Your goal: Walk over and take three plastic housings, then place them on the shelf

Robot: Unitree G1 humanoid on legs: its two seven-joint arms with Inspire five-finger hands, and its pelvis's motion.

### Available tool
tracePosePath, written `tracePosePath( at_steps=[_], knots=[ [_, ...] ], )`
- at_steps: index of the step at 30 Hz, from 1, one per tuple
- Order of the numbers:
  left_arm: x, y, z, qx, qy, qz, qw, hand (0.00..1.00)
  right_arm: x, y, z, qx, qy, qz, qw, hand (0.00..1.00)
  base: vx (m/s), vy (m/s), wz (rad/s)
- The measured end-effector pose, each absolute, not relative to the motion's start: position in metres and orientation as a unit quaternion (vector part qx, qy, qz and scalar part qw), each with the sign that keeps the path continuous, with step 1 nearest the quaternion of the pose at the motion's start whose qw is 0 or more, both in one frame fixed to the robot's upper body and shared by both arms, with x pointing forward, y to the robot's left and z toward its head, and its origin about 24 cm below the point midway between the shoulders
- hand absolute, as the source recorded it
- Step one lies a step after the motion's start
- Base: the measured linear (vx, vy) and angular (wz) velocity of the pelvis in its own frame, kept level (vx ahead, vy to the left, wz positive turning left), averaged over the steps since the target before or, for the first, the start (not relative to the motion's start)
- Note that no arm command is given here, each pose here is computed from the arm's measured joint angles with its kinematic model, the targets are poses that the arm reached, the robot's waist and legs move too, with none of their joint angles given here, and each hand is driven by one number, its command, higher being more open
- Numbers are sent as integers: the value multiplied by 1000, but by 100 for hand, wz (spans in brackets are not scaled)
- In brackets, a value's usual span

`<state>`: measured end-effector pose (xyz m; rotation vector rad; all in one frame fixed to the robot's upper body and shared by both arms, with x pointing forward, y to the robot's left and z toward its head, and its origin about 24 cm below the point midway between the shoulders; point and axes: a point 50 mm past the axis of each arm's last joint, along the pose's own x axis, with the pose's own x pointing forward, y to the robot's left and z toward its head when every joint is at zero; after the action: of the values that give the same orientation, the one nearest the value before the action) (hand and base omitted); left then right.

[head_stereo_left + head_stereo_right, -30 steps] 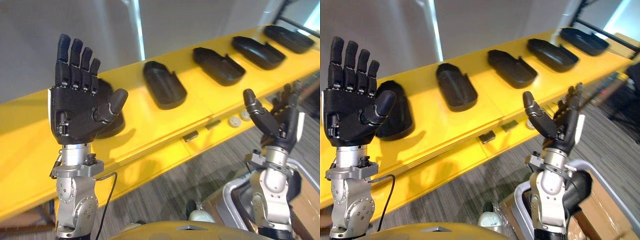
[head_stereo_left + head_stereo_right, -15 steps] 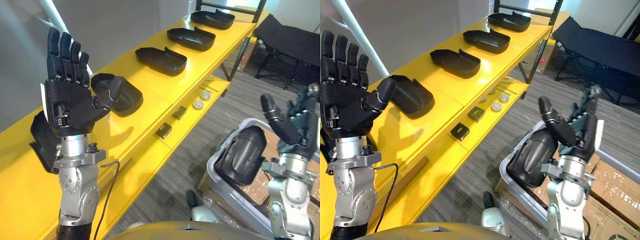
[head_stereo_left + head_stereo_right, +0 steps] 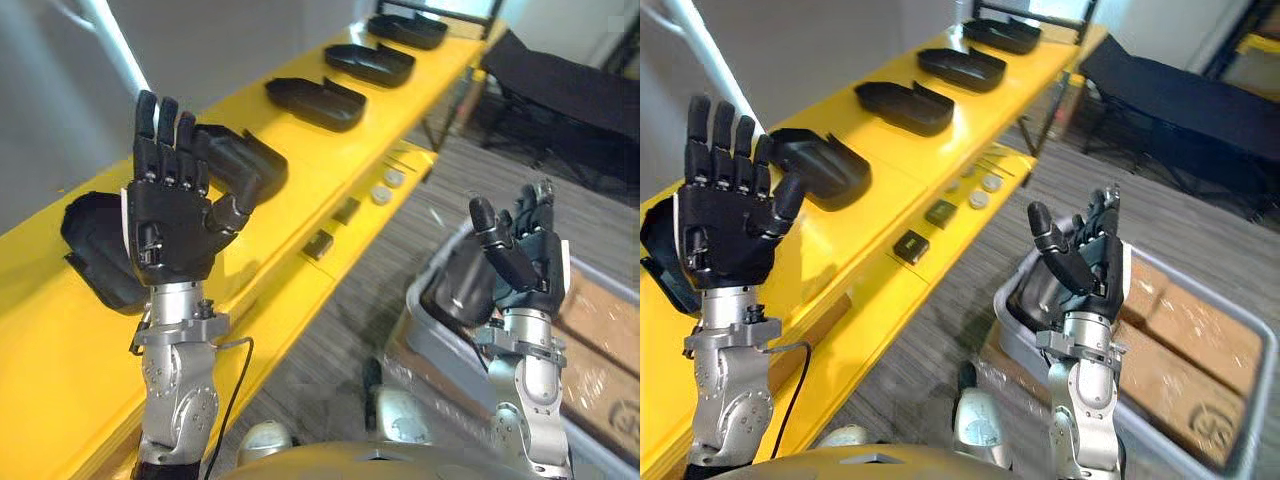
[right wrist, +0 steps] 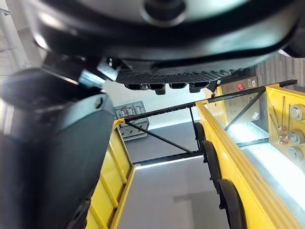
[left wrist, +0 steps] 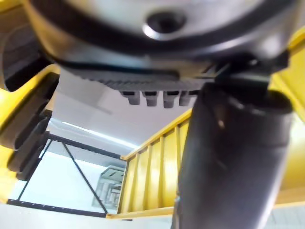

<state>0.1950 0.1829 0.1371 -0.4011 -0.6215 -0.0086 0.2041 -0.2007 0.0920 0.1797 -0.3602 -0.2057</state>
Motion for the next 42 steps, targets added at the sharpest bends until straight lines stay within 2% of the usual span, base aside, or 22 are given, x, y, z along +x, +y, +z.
tracePosePath(
  at_steps=[3, 6, 11, 13, 17, 20, 24, 27, 30, 36, 42],
  knots=[
    [194, 189, 140, -189, -313, 3, 931, 100, 227, -177, 101, 64, -207, -67, 974, 100, -135, 7, -67],
    [193, 196, 136, -234, -306, 3, 923, 100, 237, -163, 95, 62, -192, -55, 978, 100, -56, -176, -39],
    [189, 193, 123, -298, -282, 16, 912, 100, 222, -159, 67, 59, -113, -72, 989, 100, 16, -434, -33],
    [190, 185, 107, -316, -246, 23, 916, 100, 214, -163, 56, 57, -82, -63, 993, 100, 32, -526, -51],
    [194, 137, 52, -356, -78, 10, 931, 100, 206, -190, 50, 18, -54, -68, 996, 100, 64, -476, -48],
    [190, 129, 31, -336, -23, 22, 941, 100, 199, -210, 48, 1, -47, -104, 993, 100, 67, -206, -82],
    [183, 141, 21, -287, -8, 63, 956, 100, 187, -231, 30, -15, -2, -148, 989, 100, 80, -20, -37],
    [184, 155, 8, -177, 7, 83, 981, 100, 191, -231, 10, -22, 39, -156, 987, 100, 41, 88, -9],
    [181, 160, 5, -132, 17, 77, 988, 100, 198, -229, -3, -35, 64, -156, 985, 100, -23, 102, 11],
    [198, 159, 30, -75, -48, 89, 992, 100, 235, -226, -6, -80, 66, -175, 979, 100, -95, 120, 35],
    [206, 178, 47, -46, -90, 198, 975, 100, 294, -219, 34, -83, 0, -218, 972, 100, -116, 68, 33]
  ],
)
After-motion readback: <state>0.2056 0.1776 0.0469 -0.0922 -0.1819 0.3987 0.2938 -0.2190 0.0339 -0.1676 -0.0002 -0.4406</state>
